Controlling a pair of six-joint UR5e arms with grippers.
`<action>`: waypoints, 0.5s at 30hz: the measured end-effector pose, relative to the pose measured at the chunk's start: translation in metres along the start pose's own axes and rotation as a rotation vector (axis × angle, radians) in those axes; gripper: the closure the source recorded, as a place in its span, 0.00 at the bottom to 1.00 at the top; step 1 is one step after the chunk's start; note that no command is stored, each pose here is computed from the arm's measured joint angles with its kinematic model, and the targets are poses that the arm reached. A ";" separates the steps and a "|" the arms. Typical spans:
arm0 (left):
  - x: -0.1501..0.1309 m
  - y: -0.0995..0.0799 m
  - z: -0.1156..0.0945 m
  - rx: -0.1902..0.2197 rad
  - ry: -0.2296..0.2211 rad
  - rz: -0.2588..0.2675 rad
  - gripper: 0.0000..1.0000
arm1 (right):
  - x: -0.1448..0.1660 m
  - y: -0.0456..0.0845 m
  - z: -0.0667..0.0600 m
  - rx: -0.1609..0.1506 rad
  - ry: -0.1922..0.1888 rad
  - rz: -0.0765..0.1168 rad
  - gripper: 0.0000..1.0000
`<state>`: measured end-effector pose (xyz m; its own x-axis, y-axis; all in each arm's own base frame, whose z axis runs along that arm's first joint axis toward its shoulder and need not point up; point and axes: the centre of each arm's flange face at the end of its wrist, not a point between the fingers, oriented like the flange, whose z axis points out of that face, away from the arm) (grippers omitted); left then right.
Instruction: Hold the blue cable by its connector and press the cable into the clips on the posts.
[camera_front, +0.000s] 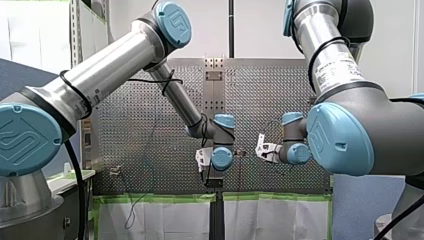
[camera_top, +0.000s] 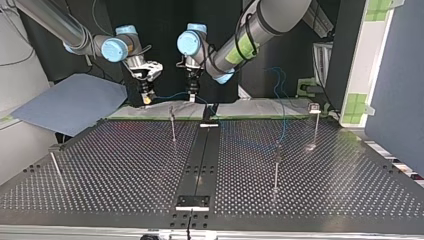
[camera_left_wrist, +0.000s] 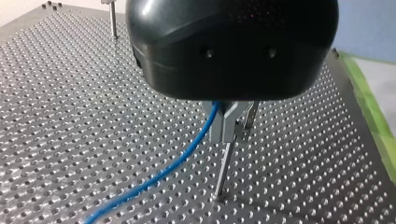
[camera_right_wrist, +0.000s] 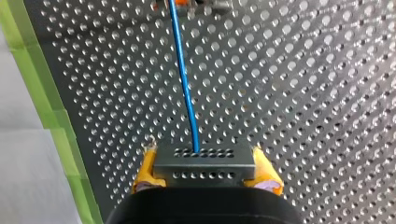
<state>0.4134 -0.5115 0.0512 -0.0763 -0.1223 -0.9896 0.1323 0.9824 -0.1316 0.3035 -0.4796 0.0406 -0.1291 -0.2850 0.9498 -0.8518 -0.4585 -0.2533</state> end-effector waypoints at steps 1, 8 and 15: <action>0.001 0.000 0.000 -0.007 -0.003 0.001 0.98 | 0.001 0.002 0.001 -0.003 0.002 -0.001 1.00; 0.017 -0.002 0.006 -0.029 -0.011 0.014 0.98 | -0.001 0.019 0.011 -0.026 -0.020 -0.012 1.00; 0.025 -0.019 0.019 0.000 -0.018 0.020 0.98 | 0.002 0.029 0.018 -0.024 -0.048 -0.056 1.00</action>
<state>0.4277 -0.5357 0.0274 -0.0557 -0.1050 -0.9929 0.1339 0.9847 -0.1116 0.2879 -0.5088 0.0319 -0.0567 -0.3001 0.9522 -0.8691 -0.4546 -0.1950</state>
